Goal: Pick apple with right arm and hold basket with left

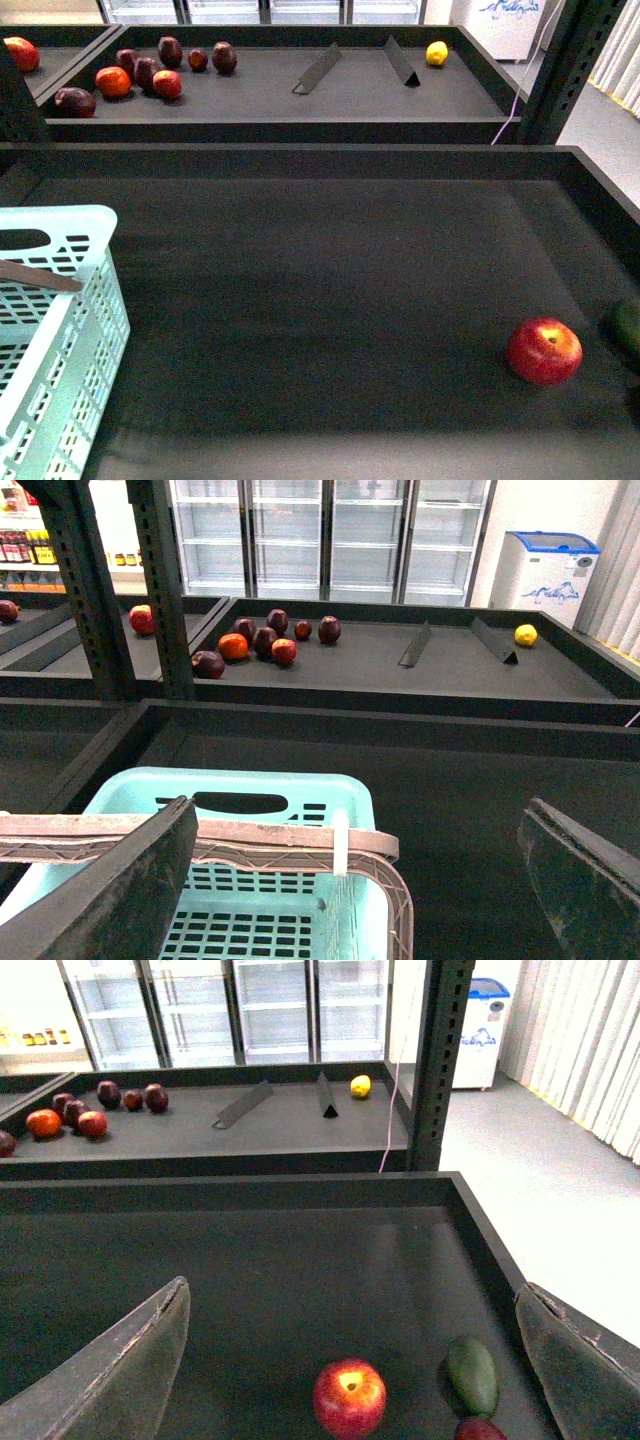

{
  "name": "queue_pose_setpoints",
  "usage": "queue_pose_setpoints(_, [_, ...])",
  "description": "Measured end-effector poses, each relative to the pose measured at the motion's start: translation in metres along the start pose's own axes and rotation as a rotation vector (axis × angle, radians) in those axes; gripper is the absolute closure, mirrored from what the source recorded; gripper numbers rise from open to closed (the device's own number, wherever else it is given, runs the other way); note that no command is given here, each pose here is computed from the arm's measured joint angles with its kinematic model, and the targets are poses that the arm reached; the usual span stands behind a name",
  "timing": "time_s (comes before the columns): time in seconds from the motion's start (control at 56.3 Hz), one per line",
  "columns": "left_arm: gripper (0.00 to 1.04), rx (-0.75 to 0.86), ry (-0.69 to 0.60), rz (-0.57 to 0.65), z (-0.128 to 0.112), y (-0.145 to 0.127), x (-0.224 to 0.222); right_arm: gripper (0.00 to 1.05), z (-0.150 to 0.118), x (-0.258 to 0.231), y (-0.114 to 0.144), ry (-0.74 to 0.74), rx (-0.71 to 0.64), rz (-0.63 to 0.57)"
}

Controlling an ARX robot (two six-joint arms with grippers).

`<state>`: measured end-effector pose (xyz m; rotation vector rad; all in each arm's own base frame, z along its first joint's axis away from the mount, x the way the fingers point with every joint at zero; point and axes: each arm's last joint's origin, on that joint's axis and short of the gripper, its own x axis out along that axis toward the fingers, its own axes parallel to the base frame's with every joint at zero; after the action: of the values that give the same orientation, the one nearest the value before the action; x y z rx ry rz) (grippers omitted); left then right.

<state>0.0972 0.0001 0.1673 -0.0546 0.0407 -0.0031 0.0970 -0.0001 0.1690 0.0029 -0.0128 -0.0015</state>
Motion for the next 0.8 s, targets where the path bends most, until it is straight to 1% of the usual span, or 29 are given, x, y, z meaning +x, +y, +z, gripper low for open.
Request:
queue_pose_setpoints(0.018, [0.07,-0.008,0.026,-0.003,0.000,0.000,0.000,0.09,0.000,0.000,0.000,0.000,0.000,0.000])
queue_pose_setpoints(0.053, [0.07,-0.106,0.137,-0.004,-0.001,0.000,0.000,0.09,0.000,0.000,0.000,0.000,0.000,0.000])
queue_pose_setpoints(0.089, [0.07,-0.178,0.199,-0.002,-0.003,0.001,0.001,0.09,0.000,0.000,0.000,0.000,0.000,0.000])
queue_pose_setpoints(0.142, [0.07,-0.298,0.249,0.007,-0.004,0.003,0.001,0.09,0.000,0.000,0.000,0.000,0.000,0.000])
queue_pose_setpoints(0.284, [0.07,-0.626,0.252,0.009,0.004,0.017,0.011,0.09,0.000,0.000,0.000,0.000,0.000,0.000])
queue_pose_setpoints(0.302, [0.07,-0.639,0.253,0.009,0.005,0.018,0.012,0.09,0.000,0.000,0.000,0.000,0.000,0.000])
queue_pose_setpoints(0.409, [0.07,-0.864,0.262,0.045,0.003,0.035,0.027,0.09,0.000,0.000,0.000,0.000,0.000,0.000])
queue_pose_setpoints(0.462, [0.07,-0.939,0.259,0.066,0.001,0.043,0.035,0.09,0.000,0.000,0.000,0.000,0.000,0.000])
queue_pose_setpoints(0.64, [0.07,-1.107,0.246,0.119,0.000,0.069,0.070,0.09,0.000,0.000,0.000,0.000,0.000,0.000])
queue_pose_setpoints(0.711, [0.07,-1.181,0.257,0.151,-0.005,0.080,0.093,0.09,0.000,0.000,0.000,0.000,0.000,0.000])
queue_pose_setpoints(0.799, [0.07,-1.227,0.288,0.203,-0.014,0.089,0.125,0.09,0.000,0.000,0.000,0.000,0.000,0.000])
